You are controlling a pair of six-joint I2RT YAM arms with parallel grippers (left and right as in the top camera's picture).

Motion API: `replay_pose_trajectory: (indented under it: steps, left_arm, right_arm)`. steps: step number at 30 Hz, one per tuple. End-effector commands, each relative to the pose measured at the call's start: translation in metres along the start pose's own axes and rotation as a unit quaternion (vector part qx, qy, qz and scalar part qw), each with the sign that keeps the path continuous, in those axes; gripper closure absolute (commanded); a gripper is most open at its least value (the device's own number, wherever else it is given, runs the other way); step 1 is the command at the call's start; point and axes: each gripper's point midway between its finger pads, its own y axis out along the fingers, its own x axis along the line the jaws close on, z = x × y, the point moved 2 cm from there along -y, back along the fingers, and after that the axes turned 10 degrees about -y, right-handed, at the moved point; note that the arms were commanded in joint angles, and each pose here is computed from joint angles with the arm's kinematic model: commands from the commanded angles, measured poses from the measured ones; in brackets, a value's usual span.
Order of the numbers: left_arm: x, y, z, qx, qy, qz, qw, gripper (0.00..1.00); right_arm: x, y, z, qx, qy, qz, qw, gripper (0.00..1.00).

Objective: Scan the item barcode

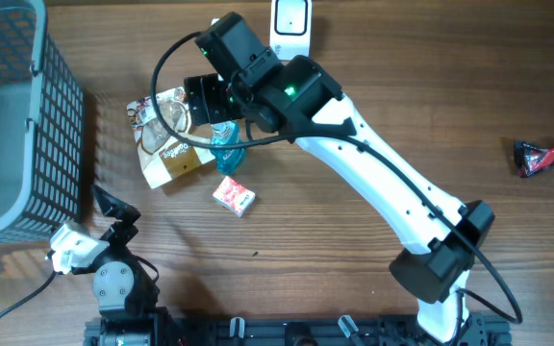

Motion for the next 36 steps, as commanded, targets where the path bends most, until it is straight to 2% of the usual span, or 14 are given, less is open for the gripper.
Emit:
replay_pose_trajectory:
  steps: [1,2,3,7,10,15,23,26,31,36]
  left_arm:
    - [0.002,0.000,-0.001,-0.002,0.001,-0.005,1.000,0.00]
    - [0.002,0.000,-0.001,-0.002,0.001,-0.005,1.000,0.00]
    - [0.002,0.000,-0.001,-0.002,0.001,-0.005,1.000,0.00]
    - [0.002,0.000,-0.001,-0.002,0.001,-0.005,1.000,0.00]
    - [0.002,0.000,-0.001,-0.002,0.001,-0.005,1.000,0.00]
    - [0.002,0.000,-0.001,-0.002,0.001,-0.005,1.000,0.00]
    - [0.002,0.000,-0.001,-0.002,0.001,-0.005,1.000,0.00]
    - [0.002,0.000,-0.001,-0.002,0.001,-0.005,1.000,0.00]
    - [0.002,0.000,-0.001,-0.002,0.001,-0.005,1.000,0.00]
    - [0.002,0.000,-0.001,-0.002,0.001,-0.005,1.000,0.00]
  right_arm:
    - [0.004,-0.007,0.008,0.025,0.159,-0.015,0.987,0.00]
    - [0.000,-0.008,0.020,0.055,0.250,-0.002,0.967,0.00]
    - [-0.003,-0.008,0.026,0.071,0.291,0.003,0.954,0.00]
    - [-0.004,0.006,0.033,0.092,0.387,0.012,0.918,0.00]
    - [-0.006,0.032,0.041,0.112,0.418,0.024,0.901,0.00]
    - [-0.011,0.084,0.064,0.165,0.436,0.037,0.884,0.00]
    - [-0.024,0.111,0.075,0.183,0.444,0.053,0.876,0.01]
    - [-0.026,0.130,0.089,0.205,0.434,0.056,0.875,0.07]
    - [-0.028,0.143,0.101,0.227,0.415,0.059,0.879,0.09]
    - [-0.035,0.143,0.103,0.222,0.401,0.075,0.886,0.26]
